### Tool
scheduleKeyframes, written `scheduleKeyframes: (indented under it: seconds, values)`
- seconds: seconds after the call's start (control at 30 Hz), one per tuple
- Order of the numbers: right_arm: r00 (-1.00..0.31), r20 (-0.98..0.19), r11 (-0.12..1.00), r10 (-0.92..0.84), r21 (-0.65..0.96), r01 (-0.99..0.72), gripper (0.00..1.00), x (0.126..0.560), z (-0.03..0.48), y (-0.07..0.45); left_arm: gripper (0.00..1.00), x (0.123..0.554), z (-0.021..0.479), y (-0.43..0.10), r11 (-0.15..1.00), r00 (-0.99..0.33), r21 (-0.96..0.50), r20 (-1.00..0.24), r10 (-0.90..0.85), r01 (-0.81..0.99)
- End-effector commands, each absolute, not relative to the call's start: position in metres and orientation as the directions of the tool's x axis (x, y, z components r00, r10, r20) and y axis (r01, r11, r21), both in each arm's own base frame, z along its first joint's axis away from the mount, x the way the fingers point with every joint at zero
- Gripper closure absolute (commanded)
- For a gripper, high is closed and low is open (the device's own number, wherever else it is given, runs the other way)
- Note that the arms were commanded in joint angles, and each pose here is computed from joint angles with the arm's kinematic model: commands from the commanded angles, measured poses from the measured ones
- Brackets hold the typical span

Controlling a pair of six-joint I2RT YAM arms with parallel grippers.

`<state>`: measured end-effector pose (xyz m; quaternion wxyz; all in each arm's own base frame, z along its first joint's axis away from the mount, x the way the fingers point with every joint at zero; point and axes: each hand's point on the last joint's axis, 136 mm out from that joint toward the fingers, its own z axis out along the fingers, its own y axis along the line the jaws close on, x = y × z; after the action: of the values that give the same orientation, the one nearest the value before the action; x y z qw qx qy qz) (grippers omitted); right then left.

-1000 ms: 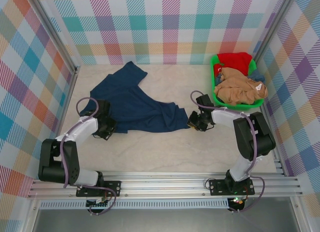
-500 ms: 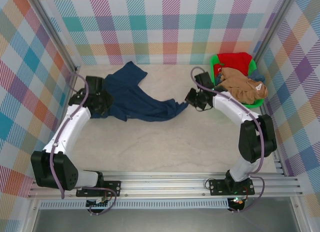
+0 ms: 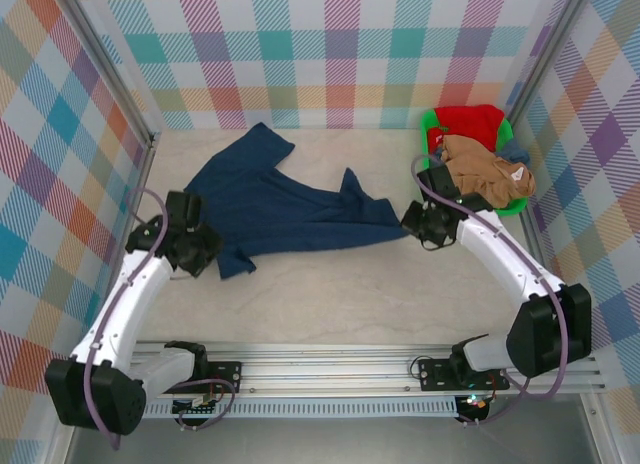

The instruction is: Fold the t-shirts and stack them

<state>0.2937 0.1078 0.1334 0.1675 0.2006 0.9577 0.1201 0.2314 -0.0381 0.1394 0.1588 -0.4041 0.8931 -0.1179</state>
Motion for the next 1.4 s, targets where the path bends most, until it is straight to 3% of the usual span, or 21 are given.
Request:
scheduleKeyframes:
  seconds: [0.0,0.13,0.27,0.43,0.63,0.67,0.73,0.77,0.83,0.93,1.03,1.1,1.27,1.37]
  values:
    - [-0.905,-0.200,0.910,0.375,0.267,0.318,1.00,0.269,0.116,0.109,1.00,0.207,0.100,-0.047,0.650,-0.658,-0.301,-0.091,-0.748,-0.698]
    - [-0.922,-0.165,0.925,0.351,0.216,0.313,1.00,0.262,0.094,0.106,1.00,0.185,0.061,-0.038,0.680,-0.682,-0.165,-0.056,-0.730,-0.714]
    - [-0.923,-0.185,0.933,0.337,0.199,0.301,1.00,0.268,0.090,0.104,0.98,0.199,0.063,-0.032,0.696,-0.684,-0.187,-0.134,-0.717,-0.693]
    - [-0.924,-0.208,0.942,0.320,0.175,0.287,1.00,0.279,0.090,0.102,1.00,0.212,0.070,-0.007,0.723,-0.694,-0.057,-0.239,-0.679,-0.688]
    - [-0.926,-0.222,0.947,0.305,0.173,0.271,1.00,0.289,0.092,0.105,1.00,0.236,0.059,0.011,0.740,-0.719,0.033,-0.269,-0.641,-0.672]
    - [-0.926,-0.222,0.947,0.305,0.174,0.271,1.00,0.289,0.092,0.105,0.97,0.236,0.057,0.014,0.738,-0.723,0.056,-0.263,-0.639,-0.673]
    - [-0.927,-0.223,0.948,0.302,0.176,0.266,1.00,0.290,0.093,0.106,0.64,0.235,0.056,0.021,0.739,-0.734,0.102,-0.262,-0.626,-0.666]
    - [-0.928,-0.223,0.948,0.300,0.178,0.264,1.00,0.291,0.093,0.106,0.55,0.235,0.057,0.021,0.740,-0.736,0.103,-0.264,-0.624,-0.664]
    - [-0.931,-0.223,0.951,0.291,0.177,0.255,1.00,0.292,0.093,0.107,0.49,0.230,0.067,0.020,0.742,-0.732,0.082,-0.273,-0.625,-0.665]
    - [-0.932,-0.225,0.953,0.283,0.175,0.247,1.00,0.297,0.095,0.107,0.49,0.210,0.087,0.015,0.737,-0.708,0.016,-0.291,-0.643,-0.676]
    - [-0.934,-0.226,0.954,0.276,0.181,0.238,1.00,0.306,0.096,0.109,0.52,0.181,0.084,-0.002,0.724,-0.699,-0.049,-0.223,-0.679,-0.688]
    - [-0.936,-0.227,0.956,0.269,0.185,0.229,1.00,0.311,0.096,0.111,0.53,0.165,0.072,-0.010,0.720,-0.704,-0.039,-0.179,-0.687,-0.693]
    - [-0.938,-0.225,0.954,0.263,0.204,0.218,1.00,0.315,0.099,0.116,0.54,0.172,0.051,-0.022,0.717,-0.708,-0.023,-0.140,-0.692,-0.697]
    - [-0.939,-0.226,0.955,0.258,0.205,0.213,1.00,0.314,0.099,0.116,0.53,0.163,0.030,-0.017,0.706,-0.712,0.092,-0.082,-0.698,-0.702]
